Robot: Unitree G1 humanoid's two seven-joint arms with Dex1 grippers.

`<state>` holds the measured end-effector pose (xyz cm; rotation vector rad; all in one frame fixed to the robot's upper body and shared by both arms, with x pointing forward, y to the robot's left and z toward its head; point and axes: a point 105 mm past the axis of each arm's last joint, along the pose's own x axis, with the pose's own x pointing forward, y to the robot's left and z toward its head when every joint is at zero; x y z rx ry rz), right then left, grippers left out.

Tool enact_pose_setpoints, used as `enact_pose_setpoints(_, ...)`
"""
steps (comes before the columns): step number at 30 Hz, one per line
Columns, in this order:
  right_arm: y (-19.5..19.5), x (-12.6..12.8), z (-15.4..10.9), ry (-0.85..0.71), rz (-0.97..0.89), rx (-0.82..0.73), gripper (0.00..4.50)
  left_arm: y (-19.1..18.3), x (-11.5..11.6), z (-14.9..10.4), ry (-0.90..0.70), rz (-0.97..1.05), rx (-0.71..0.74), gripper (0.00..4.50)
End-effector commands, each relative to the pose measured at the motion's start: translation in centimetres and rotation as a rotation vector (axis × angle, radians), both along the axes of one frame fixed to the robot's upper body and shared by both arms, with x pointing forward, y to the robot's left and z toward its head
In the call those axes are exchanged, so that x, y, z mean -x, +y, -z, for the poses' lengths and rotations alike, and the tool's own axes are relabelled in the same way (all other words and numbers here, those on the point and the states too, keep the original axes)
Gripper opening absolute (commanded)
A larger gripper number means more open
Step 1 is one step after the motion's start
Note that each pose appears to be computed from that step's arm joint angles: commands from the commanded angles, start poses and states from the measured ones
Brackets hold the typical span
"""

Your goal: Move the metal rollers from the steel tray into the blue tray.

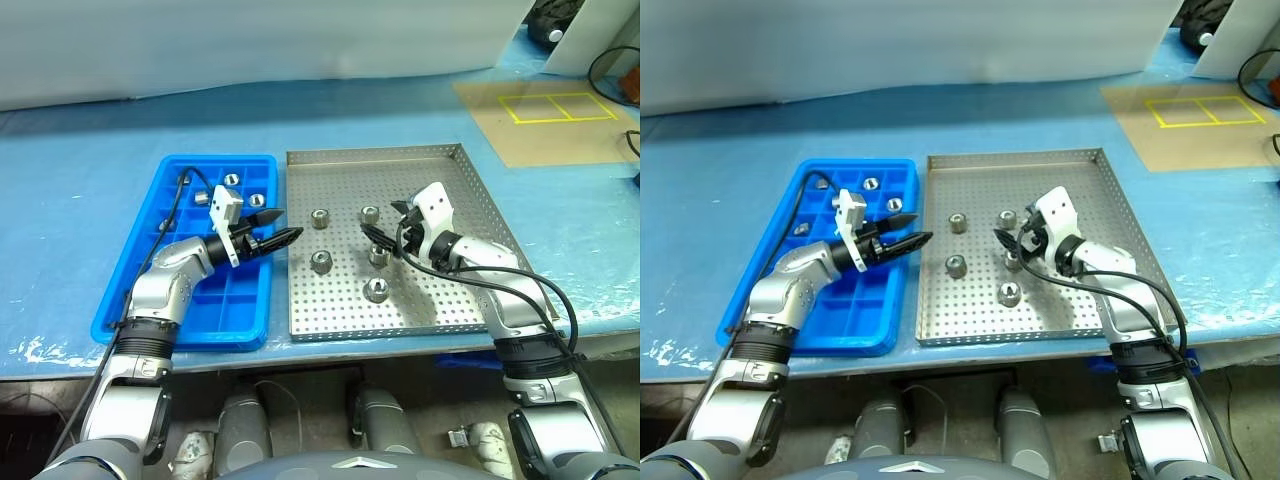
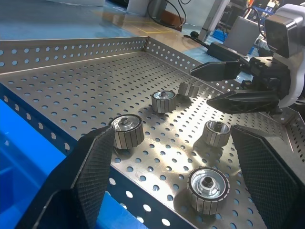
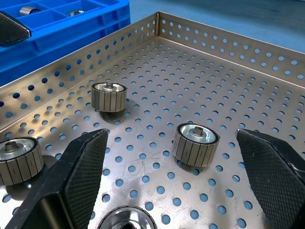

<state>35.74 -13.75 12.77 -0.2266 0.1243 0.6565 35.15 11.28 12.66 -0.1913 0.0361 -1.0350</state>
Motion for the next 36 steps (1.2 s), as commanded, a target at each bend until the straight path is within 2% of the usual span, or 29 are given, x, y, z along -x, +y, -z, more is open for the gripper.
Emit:
enact_pose_setpoints(1, 0.5, 0.0, -1.2, -0.051, -0.019, -0.007, 4.44, 0.3, 0.0, -1.1, -0.033, 0.005, 0.012, 4.1)
enact_pose_setpoints(13, 0.5, 0.1, -1.3, -0.053, -0.021, -0.013, 4.44, 0.3, 0.1, -1.2, -0.033, 0.014, 0.007, 4.1)
enact_pose_setpoints(19, 0.5, 0.7, -2.3, -0.054, -0.076, -0.009, 4.44, -0.7, 0.0, -1.9, -0.064, 0.08, -0.011, 4.1)
enact_pose_setpoints(22, 1.4, 2.9, -2.6, -0.014, -0.225, 0.024, 4.44, -3.3, 0.2, -1.9, -0.092, 0.225, -0.08, 4.1)
enact_pose_setpoints(28, 1.6, 4.6, -3.2, 0.002, -0.299, 0.063, 4.44, -6.4, 0.2, -2.5, -0.146, 0.41, -0.163, 4.1)
enact_pose_setpoints(32, 1.1, 4.6, -2.9, -0.006, -0.245, 0.08, 4.44, -7.6, -0.7, -2.3, -0.166, 0.463, -0.228, 4.1)
enact_pose_setpoints(36, 0.9, 4.8, -2.5, -0.011, -0.199, 0.079, 4.44, -7.6, -1.9, -0.3, -0.19, 0.465, -0.415, 4.1)
